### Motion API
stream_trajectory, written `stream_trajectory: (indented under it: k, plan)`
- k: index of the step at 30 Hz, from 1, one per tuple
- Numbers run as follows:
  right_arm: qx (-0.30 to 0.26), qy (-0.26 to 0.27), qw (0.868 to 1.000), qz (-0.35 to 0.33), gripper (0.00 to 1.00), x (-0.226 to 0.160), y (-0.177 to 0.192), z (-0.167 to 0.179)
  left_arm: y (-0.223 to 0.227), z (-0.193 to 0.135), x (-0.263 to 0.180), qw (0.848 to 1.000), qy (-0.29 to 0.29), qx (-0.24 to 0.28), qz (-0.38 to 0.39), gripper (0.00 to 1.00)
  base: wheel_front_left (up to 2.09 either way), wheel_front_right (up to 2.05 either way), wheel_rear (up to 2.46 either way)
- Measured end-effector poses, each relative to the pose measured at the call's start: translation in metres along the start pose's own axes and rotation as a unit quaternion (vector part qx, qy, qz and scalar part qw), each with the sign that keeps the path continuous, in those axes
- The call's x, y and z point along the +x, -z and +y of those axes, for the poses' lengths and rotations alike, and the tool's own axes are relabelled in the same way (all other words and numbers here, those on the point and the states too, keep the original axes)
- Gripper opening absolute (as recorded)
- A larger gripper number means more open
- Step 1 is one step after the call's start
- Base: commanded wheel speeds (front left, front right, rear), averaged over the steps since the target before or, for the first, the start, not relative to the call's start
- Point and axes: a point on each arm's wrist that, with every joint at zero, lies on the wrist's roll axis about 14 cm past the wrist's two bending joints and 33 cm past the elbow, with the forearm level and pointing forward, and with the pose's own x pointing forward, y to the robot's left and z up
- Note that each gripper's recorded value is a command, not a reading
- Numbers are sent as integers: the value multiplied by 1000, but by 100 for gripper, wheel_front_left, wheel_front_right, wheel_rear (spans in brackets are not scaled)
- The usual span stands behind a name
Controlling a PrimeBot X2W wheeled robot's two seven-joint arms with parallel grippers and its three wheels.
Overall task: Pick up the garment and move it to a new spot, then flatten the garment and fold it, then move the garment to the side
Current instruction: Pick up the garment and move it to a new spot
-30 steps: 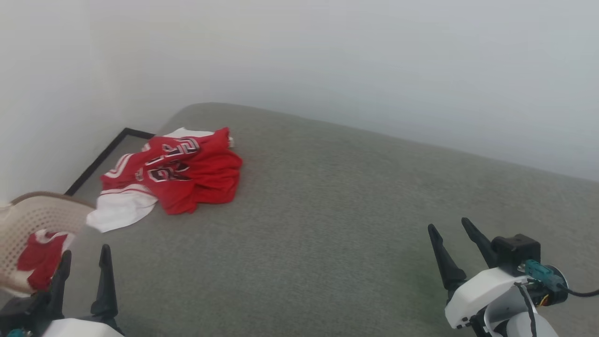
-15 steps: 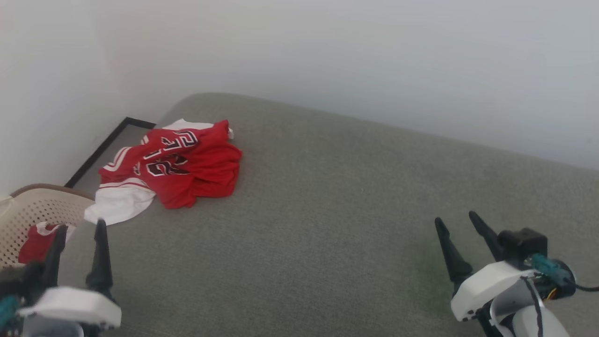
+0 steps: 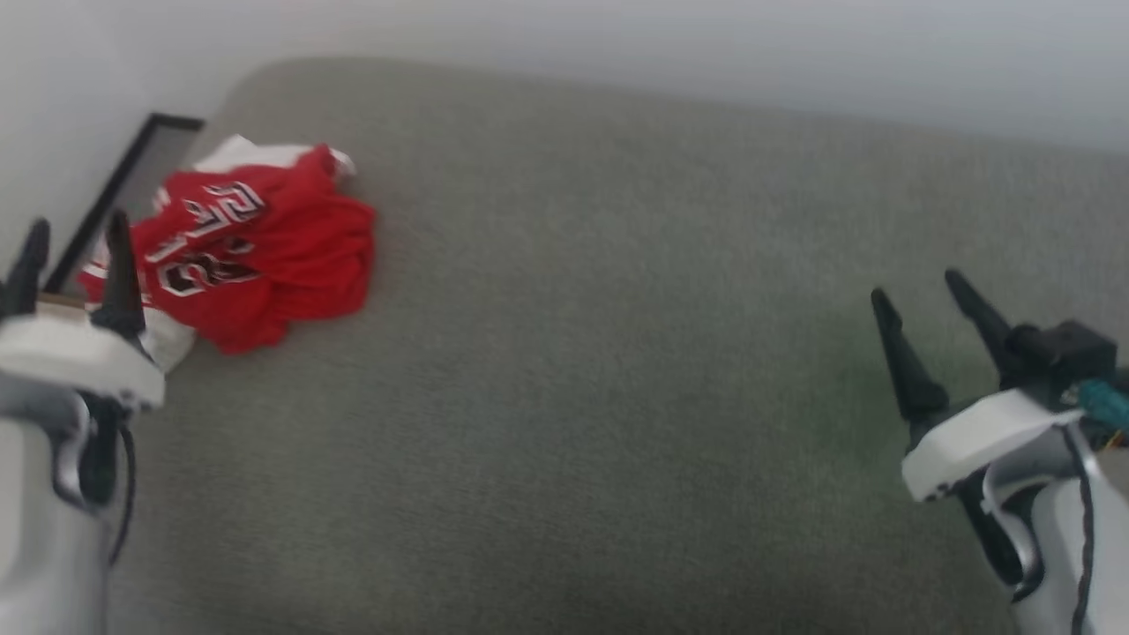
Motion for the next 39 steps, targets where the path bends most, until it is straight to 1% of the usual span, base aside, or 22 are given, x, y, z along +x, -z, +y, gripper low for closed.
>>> stream_trajectory:
  k: [2,3,5,9,11,12,14,17,20,23,27,30,31,32,35,39]
  plan:
    - [-1,5,1000,3,100,5,5,-9,8,-6,20,1000,4,6,15,100,0,0,0]
    - [-2,9,1000,5,100,10,10,-16,22,-10,38,999,3,6,40,100,0,0,0]
    - [-3,15,1000,12,100,12,18,-26,40,-12,54,998,-4,4,70,100,0,0,0]
    - [-6,27,999,24,100,16,33,-42,76,-17,82,991,-16,0,136,100,0,0,0]
    - [-9,31,999,31,100,18,40,-49,97,-20,92,984,-30,-12,176,100,0,0,0]
    - [-9,31,999,31,100,18,40,-49,97,-20,92,984,-30,-12,176,100,0,0,0]
    - [-14,35,998,40,100,19,47,-56,121,-22,96,974,-47,-24,220,100,0,0,0]
    - [-17,38,998,50,100,22,56,-63,160,-24,94,952,-67,-36,297,100,0,0,0]
    - [-22,40,997,57,100,24,63,-69,195,-30,82,923,-76,-36,376,100,0,0,0]
    - [-24,40,997,65,100,25,68,-72,210,-33,81,902,-91,-43,419,100,0,0,0]
    - [-27,37,997,66,100,28,69,-71,216,-36,79,887,-102,-53,447,100,0,0,0]
    - [-28,34,997,66,100,30,67,-69,217,-36,78,885,-109,-62,449,100,0,0,0]
    - [-28,33,997,64,100,30,66,-68,216,-36,78,885,-110,-66,447,93,0,0,0]
    - [-28,33,997,63,100,31,65,-68,215,-35,78,886,-111,-67,444,0,0,0,0]
    - [-29,31,997,59,100,31,61,-66,207,-28,79,893,-111,-63,431,0,0,0,0]
    - [-30,32,998,48,100,30,51,-64,180,-16,88,917,-99,-32,384,0,0,0,0]
